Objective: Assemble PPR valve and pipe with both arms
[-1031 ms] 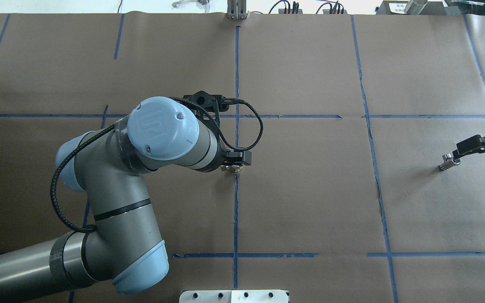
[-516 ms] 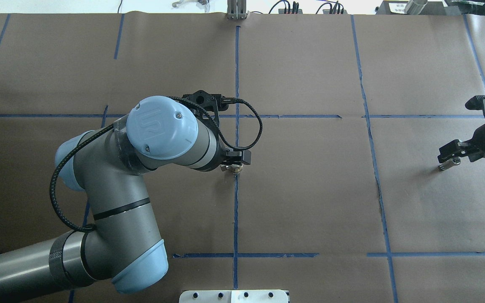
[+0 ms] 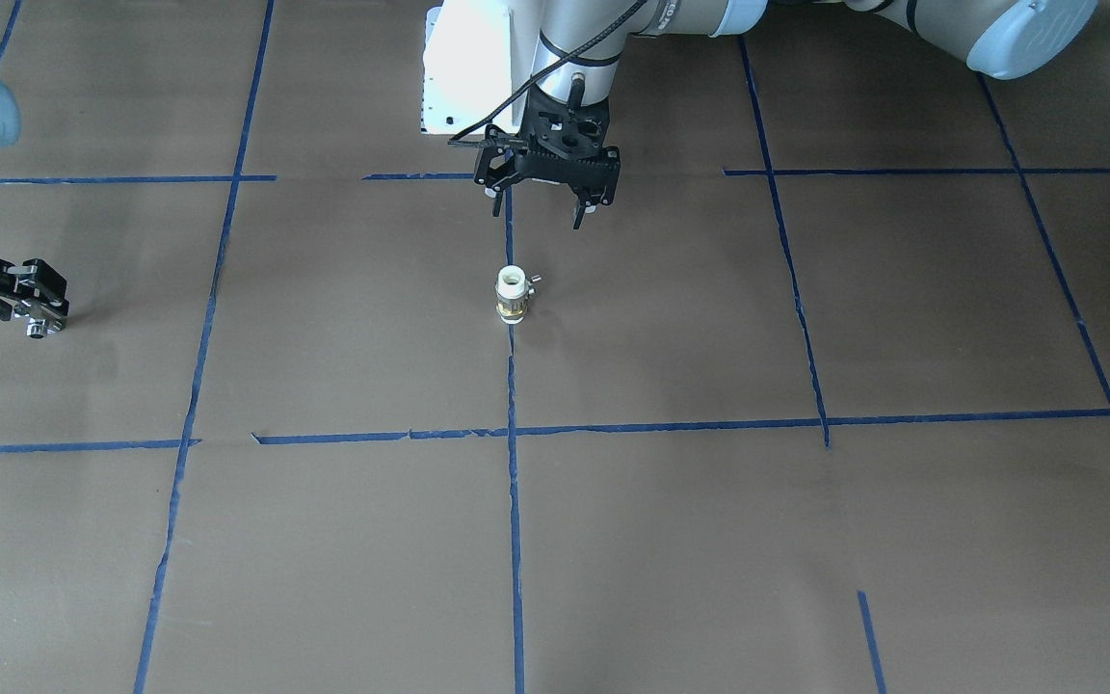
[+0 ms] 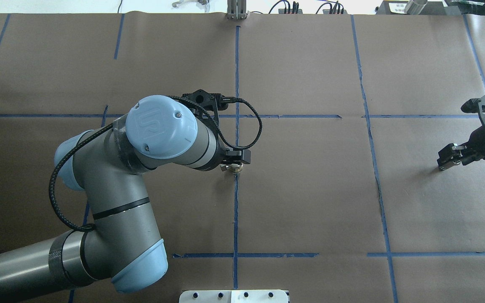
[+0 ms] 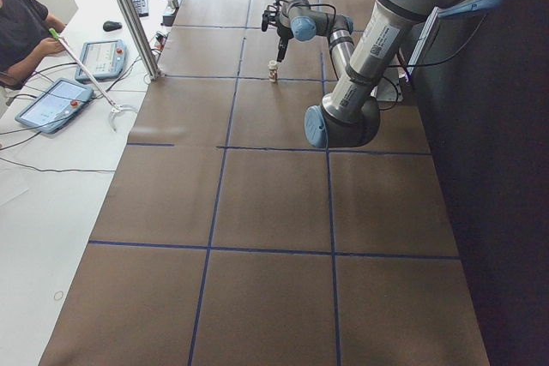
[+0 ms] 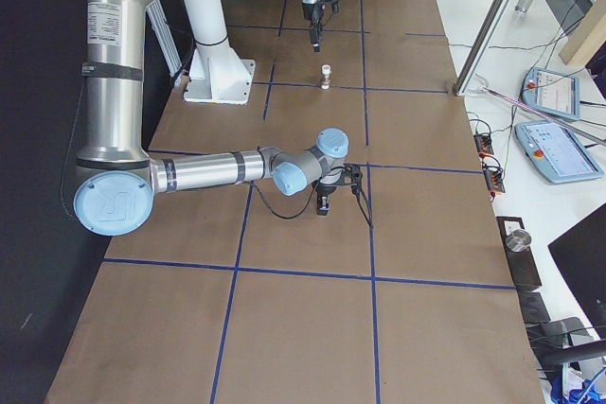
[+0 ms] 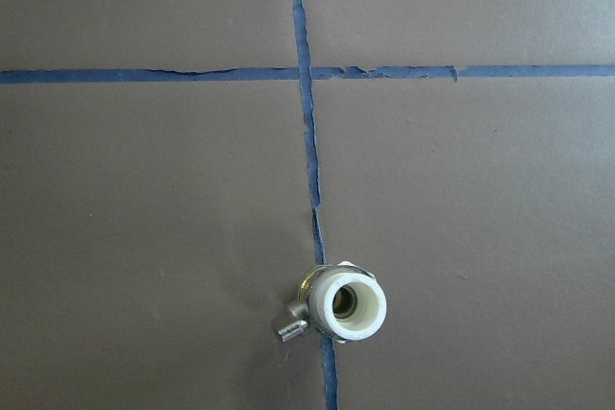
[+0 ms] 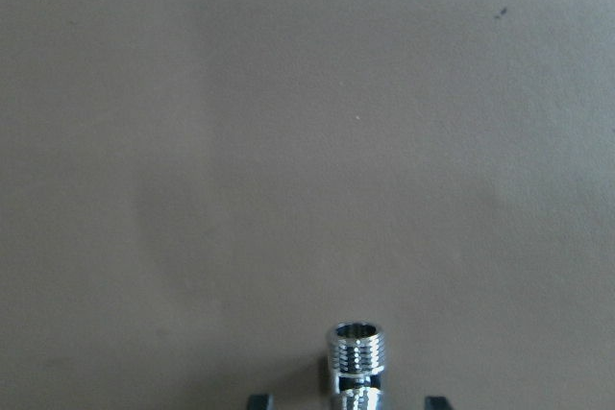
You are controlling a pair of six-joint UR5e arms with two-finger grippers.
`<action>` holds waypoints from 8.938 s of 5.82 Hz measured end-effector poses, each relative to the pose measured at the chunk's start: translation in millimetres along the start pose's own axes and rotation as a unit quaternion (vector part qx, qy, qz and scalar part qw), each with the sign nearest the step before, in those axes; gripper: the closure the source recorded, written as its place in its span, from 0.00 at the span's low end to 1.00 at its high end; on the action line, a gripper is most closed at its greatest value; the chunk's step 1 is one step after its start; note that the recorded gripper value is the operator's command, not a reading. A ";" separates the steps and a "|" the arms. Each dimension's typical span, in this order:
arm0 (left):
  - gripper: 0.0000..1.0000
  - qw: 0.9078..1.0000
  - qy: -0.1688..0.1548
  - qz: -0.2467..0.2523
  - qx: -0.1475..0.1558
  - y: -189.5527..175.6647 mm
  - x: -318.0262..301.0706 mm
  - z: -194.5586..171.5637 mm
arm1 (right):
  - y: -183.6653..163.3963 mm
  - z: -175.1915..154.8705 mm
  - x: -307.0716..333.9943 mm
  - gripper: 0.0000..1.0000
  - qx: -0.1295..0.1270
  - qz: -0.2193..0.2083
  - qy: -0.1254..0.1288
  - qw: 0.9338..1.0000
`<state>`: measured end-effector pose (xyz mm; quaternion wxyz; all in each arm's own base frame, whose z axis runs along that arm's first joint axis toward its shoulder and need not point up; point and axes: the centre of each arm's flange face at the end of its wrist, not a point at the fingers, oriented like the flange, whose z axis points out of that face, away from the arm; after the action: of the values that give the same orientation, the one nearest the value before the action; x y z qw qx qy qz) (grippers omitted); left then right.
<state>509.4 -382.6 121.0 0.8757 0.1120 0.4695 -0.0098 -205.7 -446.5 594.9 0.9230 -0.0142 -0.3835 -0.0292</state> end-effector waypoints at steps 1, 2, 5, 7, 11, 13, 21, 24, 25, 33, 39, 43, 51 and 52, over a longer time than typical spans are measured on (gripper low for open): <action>0.00 1.000 0.000 0.000 0.000 -0.1 -0.3 0.1 | 0.3 0.6 0.5 1.00 0.000 0.000 0.001 1.000; 0.00 1.000 0.001 0.000 0.001 -0.5 -0.5 -0.7 | 0.3 -4.9 -4.6 1.00 0.004 -0.004 -0.003 1.000; 0.00 1.000 0.011 -0.001 0.009 -2.1 -8.2 -16.0 | -4.5 -78.5 -152.0 1.00 0.044 0.068 -0.095 0.992; 0.00 1.000 0.014 -0.003 0.020 4.4 -50.5 -40.6 | 12.4 -101.2 -345.4 0.99 0.031 0.156 -0.172 0.972; 0.00 1.000 0.008 -0.007 0.023 16.4 -93.5 -58.6 | 15.6 -96.0 -539.8 0.99 0.051 0.221 -0.161 0.960; 0.00 1.000 0.010 -0.008 0.024 17.9 -95.2 -62.2 | 17.4 -87.8 -544.5 0.99 0.050 0.223 -0.155 0.961; 0.00 1.000 0.010 -0.009 0.023 19.2 -94.8 -61.8 | 11.8 -77.8 -543.8 0.99 0.050 0.227 -0.145 0.962; 0.00 1.000 0.011 -0.009 0.023 19.3 -94.7 -62.5 | 10.8 -75.4 -542.8 0.91 0.050 0.228 -0.143 0.962; 0.00 1.000 0.011 -0.009 0.023 19.3 -94.7 -62.6 | 10.3 -73.5 -542.5 0.35 0.049 0.229 -0.141 0.962; 0.00 1.000 -0.001 0.003 0.006 28.3 -128.7 -67.4 | 10.0 -114.2 -468.5 0.00 0.061 0.234 -0.161 0.957; 0.00 0.983 -0.064 0.152 -0.084 -28.1 -400.7 -131.0 | 12.3 -168.6 25.3 0.00 0.074 -0.002 -0.040 0.996; 0.00 0.984 -0.058 0.135 -0.100 -25.4 -599.8 -190.2 | 35.9 -153.1 208.4 0.00 0.065 -0.037 0.001 0.997; 0.00 0.988 -0.077 0.035 -0.126 10.7 -680.5 -201.0 | 34.1 -174.0 173.3 0.00 0.052 -0.122 -0.040 0.990; 0.00 0.989 -0.078 0.028 -0.125 13.4 -684.8 -203.6 | 43.4 -184.9 180.5 0.00 0.062 -0.111 -0.026 0.991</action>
<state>-38.7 -388.0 579.5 0.9168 0.0138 0.3939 0.0651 54.9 -419.9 592.3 0.9029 0.0855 -0.4074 -0.1075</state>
